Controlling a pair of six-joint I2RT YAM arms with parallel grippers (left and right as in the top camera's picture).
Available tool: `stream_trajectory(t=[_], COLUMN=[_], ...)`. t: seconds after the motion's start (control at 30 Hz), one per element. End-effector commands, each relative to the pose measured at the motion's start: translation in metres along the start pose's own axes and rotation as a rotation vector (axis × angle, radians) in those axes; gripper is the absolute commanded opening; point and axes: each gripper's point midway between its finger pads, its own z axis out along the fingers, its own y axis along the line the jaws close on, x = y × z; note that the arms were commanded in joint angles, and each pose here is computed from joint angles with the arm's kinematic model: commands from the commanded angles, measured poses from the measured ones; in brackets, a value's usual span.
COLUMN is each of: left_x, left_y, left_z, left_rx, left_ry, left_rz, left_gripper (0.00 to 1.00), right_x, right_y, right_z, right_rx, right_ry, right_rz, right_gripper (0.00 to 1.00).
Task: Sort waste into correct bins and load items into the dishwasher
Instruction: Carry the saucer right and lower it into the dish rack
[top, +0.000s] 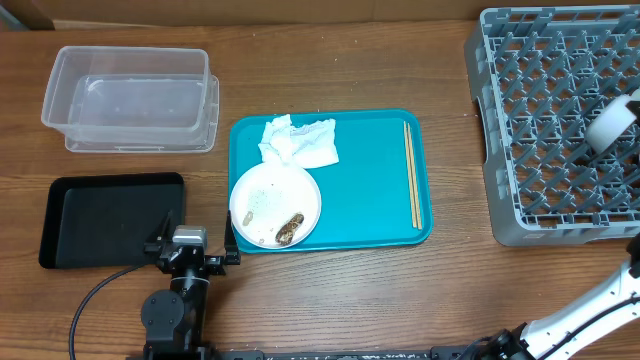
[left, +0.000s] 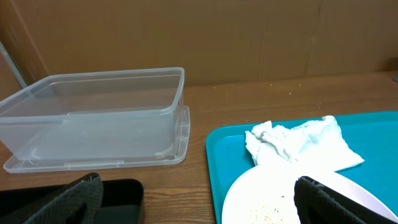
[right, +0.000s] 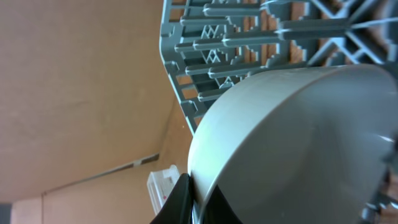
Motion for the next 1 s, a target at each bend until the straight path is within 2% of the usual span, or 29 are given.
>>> stream_trajectory(t=[0.0, 0.27, 0.43, 0.67, 0.7, 0.77, 0.87, 0.97], left_x=[0.0, 0.0, 0.0, 0.0, 0.0, 0.0, 0.0, 0.0], left_y=[0.001, 0.001, 0.001, 0.001, 0.001, 0.001, 0.001, 0.001], left_z=[0.0, 0.0, 0.0, 0.0, 0.0, 0.0, 0.0, 0.0], left_rx=[-0.005, -0.005, -0.005, -0.005, -0.005, -0.005, -0.005, -0.005], left_ry=[-0.004, -0.004, -0.004, -0.004, -0.004, -0.004, -0.004, -0.004], left_rz=[0.008, 0.008, 0.008, 0.008, 0.008, 0.008, 0.009, 0.008], left_gripper=[1.0, 1.0, 1.0, 1.0, 1.0, 1.0, 1.0, 1.0], right_x=[-0.005, 0.001, 0.004, 0.01, 0.011, 0.012, 0.011, 0.011], right_y=[-0.009, 0.003, 0.017, 0.049, 0.054, 0.062, 0.062, 0.051], right_z=[-0.05, -0.099, -0.116, -0.087, -0.082, -0.069, -0.053, -0.034], right_rx=[0.19, 0.423, 0.483, 0.367, 0.352, 0.345, 0.426, 0.603], right_ry=[-0.125, -0.307, -0.39, -0.313, -0.302, -0.286, -0.287, -0.295], right_rz=[0.012, 0.098, 0.098, -0.018, -0.031, -0.066, -0.113, -0.158], right_gripper=[0.07, 0.08, 0.18, 0.17, 0.18, 0.29, 0.34, 0.35])
